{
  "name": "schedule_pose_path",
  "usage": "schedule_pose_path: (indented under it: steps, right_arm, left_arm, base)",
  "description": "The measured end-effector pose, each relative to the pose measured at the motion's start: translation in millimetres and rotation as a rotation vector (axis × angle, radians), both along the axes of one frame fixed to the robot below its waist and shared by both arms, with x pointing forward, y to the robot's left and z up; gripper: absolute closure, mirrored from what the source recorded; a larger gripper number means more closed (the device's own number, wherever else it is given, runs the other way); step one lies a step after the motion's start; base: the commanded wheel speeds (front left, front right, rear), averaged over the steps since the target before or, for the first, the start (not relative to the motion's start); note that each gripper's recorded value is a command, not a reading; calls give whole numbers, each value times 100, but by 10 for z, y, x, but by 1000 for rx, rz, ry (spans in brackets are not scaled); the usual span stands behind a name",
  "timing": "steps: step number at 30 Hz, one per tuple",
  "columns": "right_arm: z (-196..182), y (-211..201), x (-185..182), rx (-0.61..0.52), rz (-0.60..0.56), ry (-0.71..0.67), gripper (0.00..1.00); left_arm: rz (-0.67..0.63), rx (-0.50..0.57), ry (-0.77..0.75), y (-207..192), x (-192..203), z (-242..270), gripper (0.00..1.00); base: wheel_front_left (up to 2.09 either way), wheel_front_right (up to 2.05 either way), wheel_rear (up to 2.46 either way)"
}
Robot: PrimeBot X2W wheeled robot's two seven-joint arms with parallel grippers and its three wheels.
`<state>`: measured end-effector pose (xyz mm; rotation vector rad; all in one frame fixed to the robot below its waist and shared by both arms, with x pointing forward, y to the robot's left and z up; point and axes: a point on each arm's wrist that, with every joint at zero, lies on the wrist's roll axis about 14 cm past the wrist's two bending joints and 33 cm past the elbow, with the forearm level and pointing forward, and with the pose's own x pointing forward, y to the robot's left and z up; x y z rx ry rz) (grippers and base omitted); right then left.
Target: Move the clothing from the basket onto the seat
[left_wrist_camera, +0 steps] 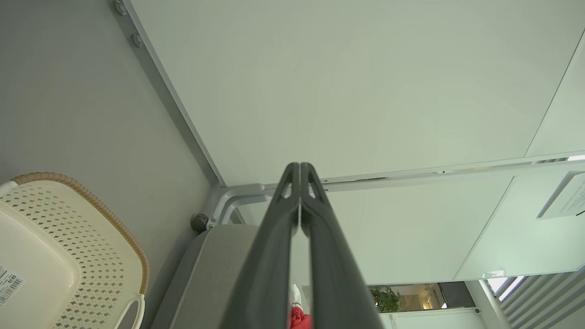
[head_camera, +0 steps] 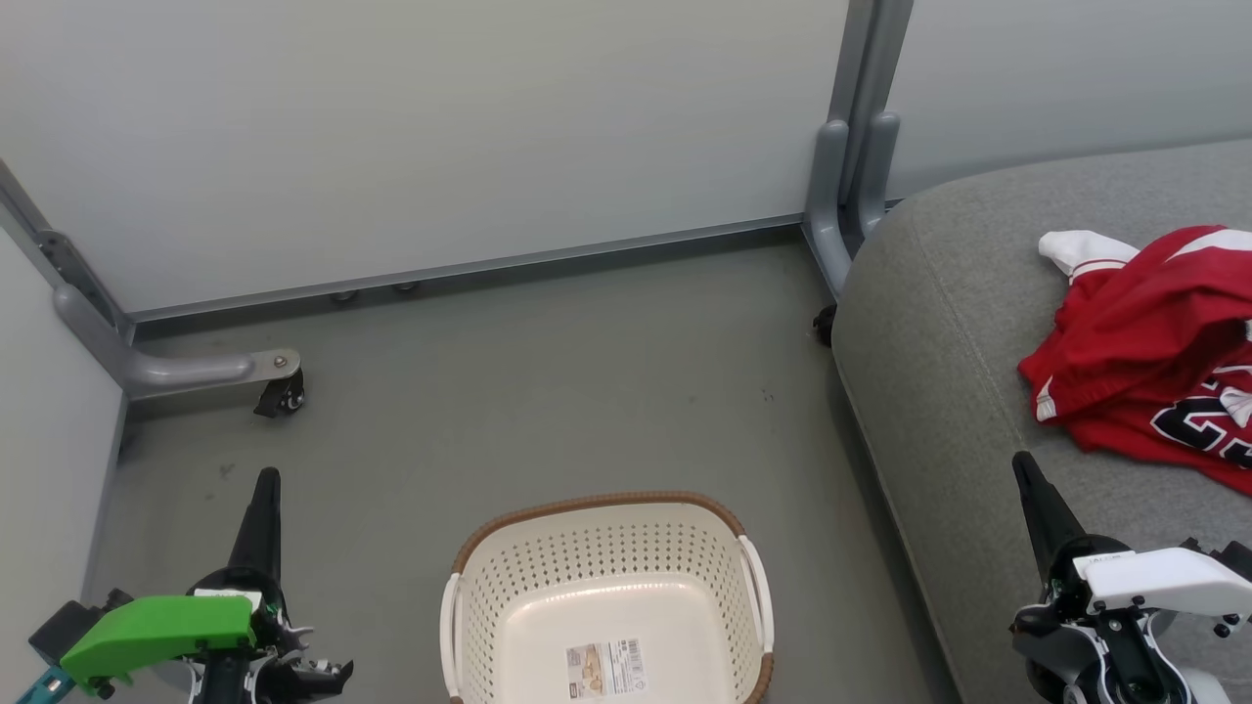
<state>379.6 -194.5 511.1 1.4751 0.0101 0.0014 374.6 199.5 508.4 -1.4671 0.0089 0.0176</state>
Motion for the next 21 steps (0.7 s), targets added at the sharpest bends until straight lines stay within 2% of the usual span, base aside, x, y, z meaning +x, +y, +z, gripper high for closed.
schedule_pose_path:
  steps: [14,21]
  right_arm:
    - [21,-44,56,93,-6,-10,100]
    - [21,-45,59,99,-5,-10,100]
  left_arm:
    - [-7,-99,-12,0,94,25,100]
    - [-6,-105,-17,4,110,40,100]
  base:
    - [0,0,0]
    - [0,0,0]
